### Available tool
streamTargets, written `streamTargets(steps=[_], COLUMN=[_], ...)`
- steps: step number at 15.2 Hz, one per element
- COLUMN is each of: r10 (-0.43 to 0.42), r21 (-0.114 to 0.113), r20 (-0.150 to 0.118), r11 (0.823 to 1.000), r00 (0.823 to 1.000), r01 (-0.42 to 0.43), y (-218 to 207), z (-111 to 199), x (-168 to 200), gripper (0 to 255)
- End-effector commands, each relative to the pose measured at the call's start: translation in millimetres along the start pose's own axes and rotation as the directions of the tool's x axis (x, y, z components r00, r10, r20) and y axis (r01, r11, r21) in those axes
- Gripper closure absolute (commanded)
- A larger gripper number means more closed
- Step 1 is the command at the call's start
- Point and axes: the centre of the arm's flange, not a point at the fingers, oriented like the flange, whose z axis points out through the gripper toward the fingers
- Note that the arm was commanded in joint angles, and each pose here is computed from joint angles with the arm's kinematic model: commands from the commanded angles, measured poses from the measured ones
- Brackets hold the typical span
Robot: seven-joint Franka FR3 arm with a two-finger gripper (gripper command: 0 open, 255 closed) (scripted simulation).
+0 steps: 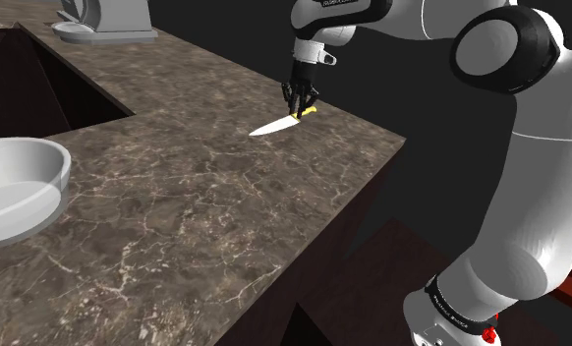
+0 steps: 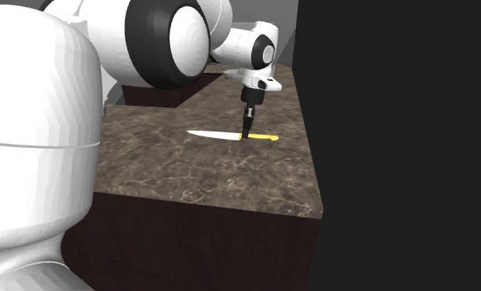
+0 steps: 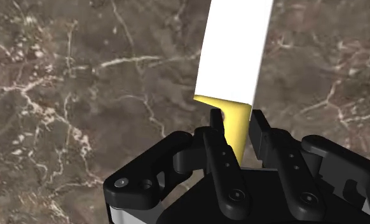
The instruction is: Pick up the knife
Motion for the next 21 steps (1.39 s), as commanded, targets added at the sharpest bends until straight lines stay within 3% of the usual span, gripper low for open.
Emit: streamTargets(steps=[1,7,21], r10=[0.0,0.0,0.0], r21=[0.0,0.0,0.0], r20=[0.0,0.0,0.0], r11=[1.0,1.0,1.0], r00=[1.0,1.0,1.0], r01=[0.0,0.0,0.0], y=[0.0,0.3,5.2], z=[0.4,-0.2,-72.9], x=[0.1,0.2,-12.5], gripper=[255,255,255])
